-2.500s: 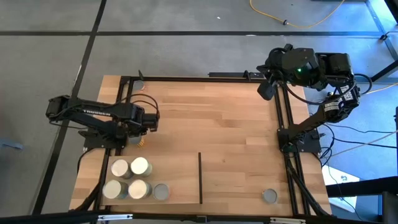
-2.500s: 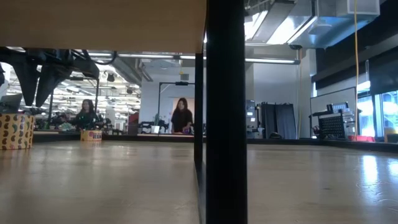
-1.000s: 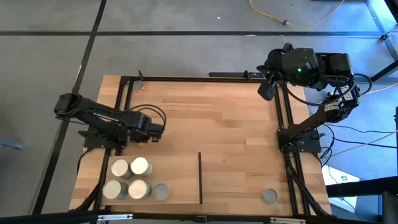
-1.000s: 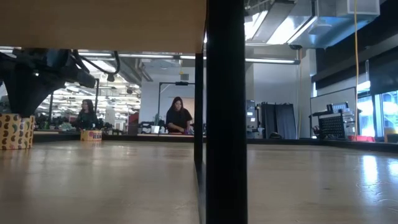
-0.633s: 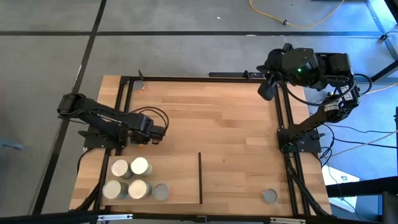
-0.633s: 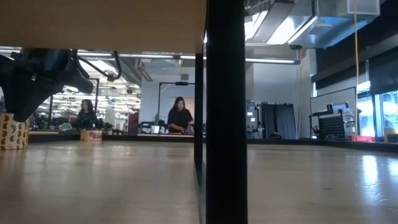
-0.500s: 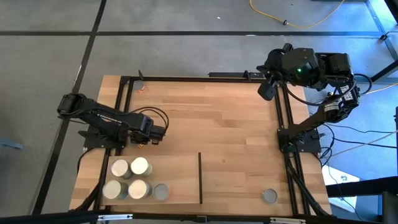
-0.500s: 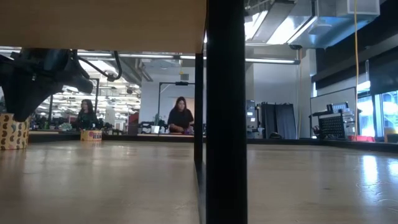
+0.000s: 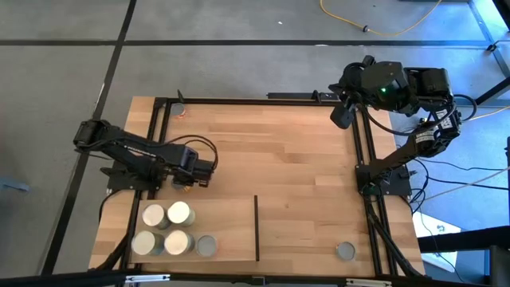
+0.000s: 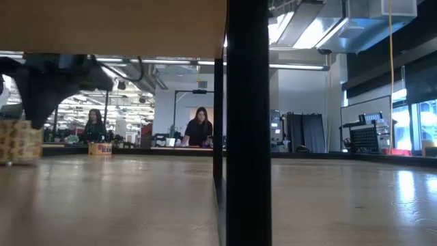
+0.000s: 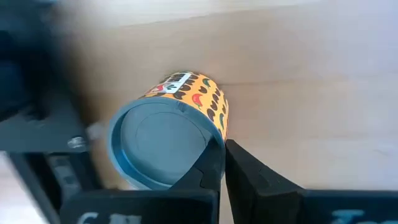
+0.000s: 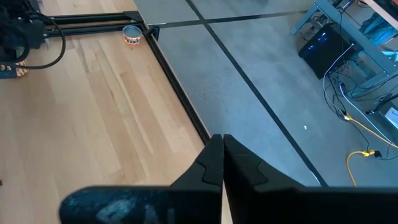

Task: Pick and place cans onto a shelf
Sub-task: Put the canned black beans on the shelf

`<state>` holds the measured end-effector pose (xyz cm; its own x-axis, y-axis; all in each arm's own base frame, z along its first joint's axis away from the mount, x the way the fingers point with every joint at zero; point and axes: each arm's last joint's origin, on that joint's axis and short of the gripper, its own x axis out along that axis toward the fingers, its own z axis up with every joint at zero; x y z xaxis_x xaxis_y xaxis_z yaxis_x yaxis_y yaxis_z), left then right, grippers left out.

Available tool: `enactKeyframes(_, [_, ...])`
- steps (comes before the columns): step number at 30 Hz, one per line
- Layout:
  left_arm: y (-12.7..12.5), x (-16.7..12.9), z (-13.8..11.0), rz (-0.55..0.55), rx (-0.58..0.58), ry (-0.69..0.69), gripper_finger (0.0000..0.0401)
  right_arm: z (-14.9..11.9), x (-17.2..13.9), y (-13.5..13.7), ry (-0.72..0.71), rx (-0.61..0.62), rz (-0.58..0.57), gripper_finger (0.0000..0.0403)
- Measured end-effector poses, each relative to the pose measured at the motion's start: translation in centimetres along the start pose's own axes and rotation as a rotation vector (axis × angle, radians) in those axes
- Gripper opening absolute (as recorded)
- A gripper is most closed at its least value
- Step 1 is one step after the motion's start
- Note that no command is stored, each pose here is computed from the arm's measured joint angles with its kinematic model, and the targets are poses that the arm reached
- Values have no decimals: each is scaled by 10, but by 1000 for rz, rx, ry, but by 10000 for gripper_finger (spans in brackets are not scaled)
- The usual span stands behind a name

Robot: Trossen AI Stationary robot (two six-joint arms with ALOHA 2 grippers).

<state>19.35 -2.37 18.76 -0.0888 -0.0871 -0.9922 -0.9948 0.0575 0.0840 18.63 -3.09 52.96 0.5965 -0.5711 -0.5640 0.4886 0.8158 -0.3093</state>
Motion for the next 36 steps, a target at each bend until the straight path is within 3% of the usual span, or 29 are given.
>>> enactKeyframes(9, [-15, -32, -2, -104, 117, -49, 2, 0, 0, 0, 0, -3, 0, 6])
enactKeyframes(23, [-19, -118, -3, -167, 386, -226, 1, 3, 4, 2, -4, -37, -1, 6])
enactKeyframes(32, [-12, -187, -12, -299, 734, -382, 0, 3, 4, 2, -5, -11, 1, 6])
enactKeyframes(36, [-8, -206, -26, -304, 986, -391, 0, 3, 4, 3, -5, 15, 1, 6])
